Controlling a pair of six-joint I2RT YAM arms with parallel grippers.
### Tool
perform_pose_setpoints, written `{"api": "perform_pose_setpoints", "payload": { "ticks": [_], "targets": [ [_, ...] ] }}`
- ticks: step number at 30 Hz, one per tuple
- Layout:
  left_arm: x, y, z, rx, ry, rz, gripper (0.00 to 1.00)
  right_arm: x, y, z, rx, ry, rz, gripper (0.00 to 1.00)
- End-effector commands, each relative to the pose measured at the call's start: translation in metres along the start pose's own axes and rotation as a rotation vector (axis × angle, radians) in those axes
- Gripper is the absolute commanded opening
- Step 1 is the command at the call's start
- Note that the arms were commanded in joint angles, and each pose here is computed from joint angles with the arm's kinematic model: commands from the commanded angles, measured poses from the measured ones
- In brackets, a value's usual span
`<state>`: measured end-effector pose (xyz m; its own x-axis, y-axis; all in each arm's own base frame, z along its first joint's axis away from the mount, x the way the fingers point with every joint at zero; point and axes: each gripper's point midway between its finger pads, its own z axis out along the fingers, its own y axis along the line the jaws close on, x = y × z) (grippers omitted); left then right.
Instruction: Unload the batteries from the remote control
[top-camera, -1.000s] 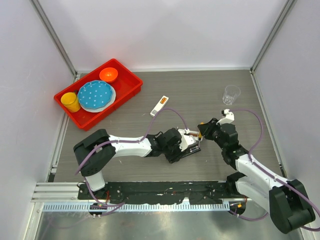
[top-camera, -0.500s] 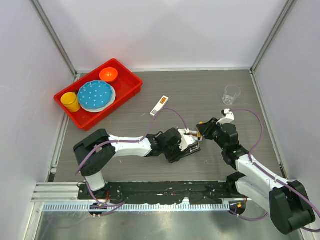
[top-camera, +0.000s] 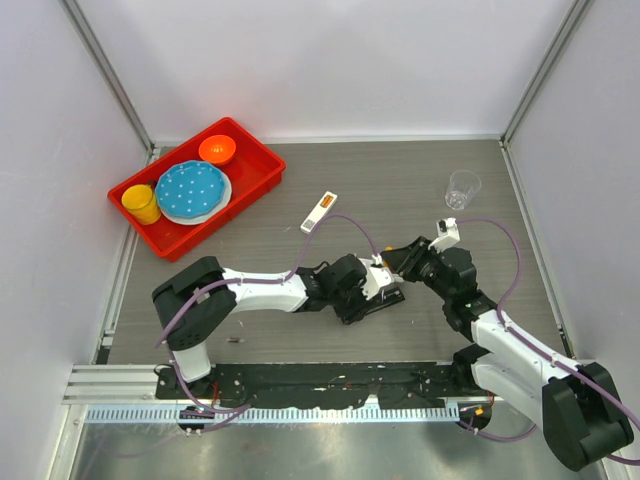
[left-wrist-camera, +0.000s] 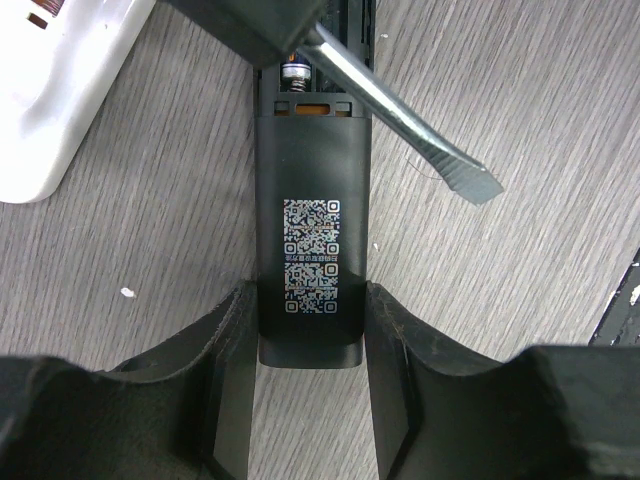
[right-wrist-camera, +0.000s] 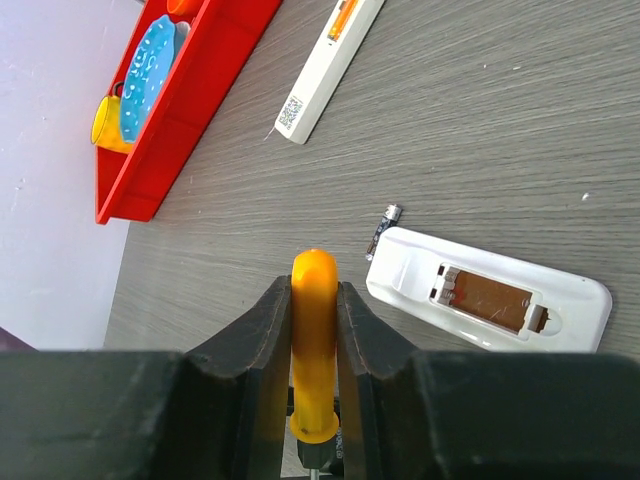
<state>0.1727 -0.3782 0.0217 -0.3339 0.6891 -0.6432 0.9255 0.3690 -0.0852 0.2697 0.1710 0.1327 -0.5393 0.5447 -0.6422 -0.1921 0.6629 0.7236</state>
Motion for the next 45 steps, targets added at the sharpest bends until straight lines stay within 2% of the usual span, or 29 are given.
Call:
{"api": "perform_pose_setpoints", "payload": {
  "ticks": [1, 45],
  "targets": [
    [0.041, 0.001, 0.007, 0.002, 0.133, -0.041, 0.0, -0.017, 0.022, 0.0, -0.069, -0.051, 0.004, 0.01],
    [0.044, -0.001, 0.009, 0.011, 0.154, -0.042, 0.0, -0.015, 0.0, 0.0, 0.033, -0.056, -0.012, 0.01]
  ]
}}
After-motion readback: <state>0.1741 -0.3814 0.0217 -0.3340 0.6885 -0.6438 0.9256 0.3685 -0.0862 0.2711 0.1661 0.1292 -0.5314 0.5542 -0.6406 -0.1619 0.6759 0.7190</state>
